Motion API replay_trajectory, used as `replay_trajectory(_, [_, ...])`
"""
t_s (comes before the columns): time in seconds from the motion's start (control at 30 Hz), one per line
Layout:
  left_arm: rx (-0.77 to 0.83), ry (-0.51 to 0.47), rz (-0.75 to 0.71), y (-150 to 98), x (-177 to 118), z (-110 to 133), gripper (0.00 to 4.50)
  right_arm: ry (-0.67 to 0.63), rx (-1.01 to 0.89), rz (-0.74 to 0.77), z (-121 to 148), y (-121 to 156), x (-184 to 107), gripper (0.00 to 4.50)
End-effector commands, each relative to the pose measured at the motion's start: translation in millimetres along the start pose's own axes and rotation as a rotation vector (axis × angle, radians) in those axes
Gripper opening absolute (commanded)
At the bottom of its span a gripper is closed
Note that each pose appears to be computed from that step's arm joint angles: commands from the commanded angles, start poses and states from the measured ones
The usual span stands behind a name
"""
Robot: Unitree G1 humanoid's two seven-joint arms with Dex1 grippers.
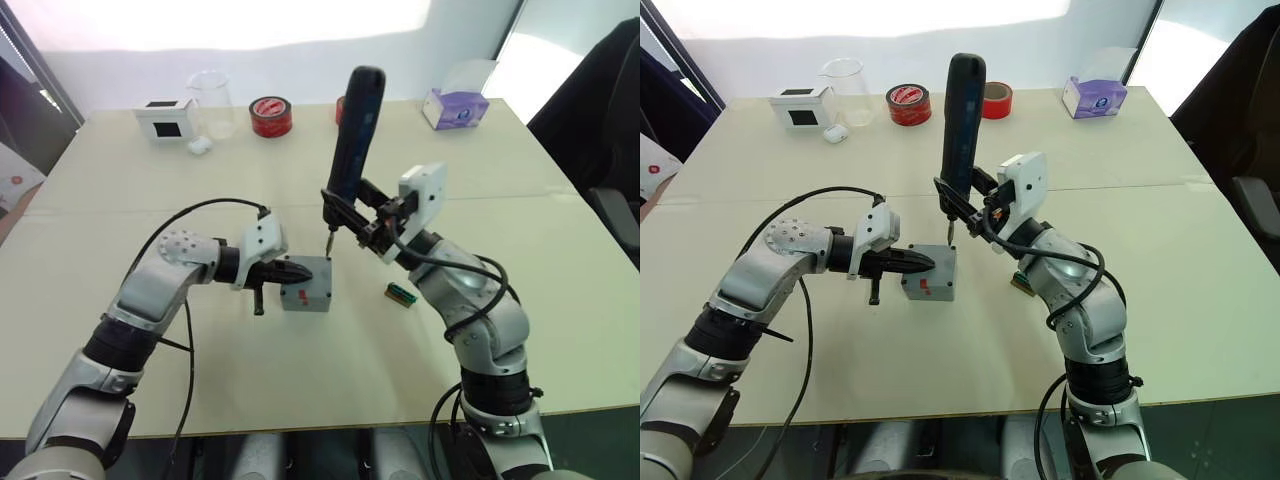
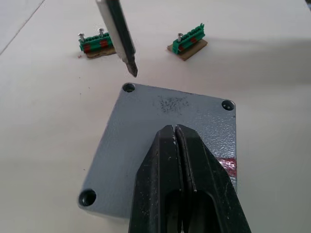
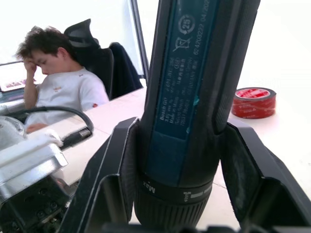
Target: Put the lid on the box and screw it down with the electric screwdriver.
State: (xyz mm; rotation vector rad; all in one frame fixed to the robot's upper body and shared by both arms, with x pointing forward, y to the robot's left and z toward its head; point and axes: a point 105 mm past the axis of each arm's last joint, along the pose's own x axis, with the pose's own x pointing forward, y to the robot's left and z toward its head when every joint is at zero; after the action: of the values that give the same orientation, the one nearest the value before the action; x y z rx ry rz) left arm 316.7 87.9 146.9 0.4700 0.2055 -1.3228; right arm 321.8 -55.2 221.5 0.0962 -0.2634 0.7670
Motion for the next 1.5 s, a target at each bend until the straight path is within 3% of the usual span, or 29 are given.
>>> replay_trajectory(0.03, [-0.031, 0.051, -0.001, -2, 2, -15, 0.00, -0.069, -0.055, 0.027, 12, 9, 1, 1.86])
replay_trajectory(0.47, [-0.053, 0.086, -0.006, -6, -5, -28, 0.00, -0.033, -0.111, 0.017, -10, 4, -1, 1.86])
replay_trajectory(0.57, [-0.056, 0.093, -0.011, -9, -5, -30, 0.00, 0.023, -0.116, 0.046, -23, 7, -6, 1.86])
replay_trajectory(0.67, [-0.065, 0.106, -0.016, -13, -5, -34, 0.00, 0.175, -0.107, 0.086, -55, 10, -15, 1.86])
replay_trajectory(0.83, [-0.073, 0.110, -0.017, -17, -3, -36, 0.00, 0.272, -0.084, 0.042, -77, 0, -20, 1.86])
replay_trajectory(1.5, [-0.101, 0.118, -0.002, -16, 4, -44, 0.00, 0.350, -0.051, 0.054, -111, 1, -23, 1.86])
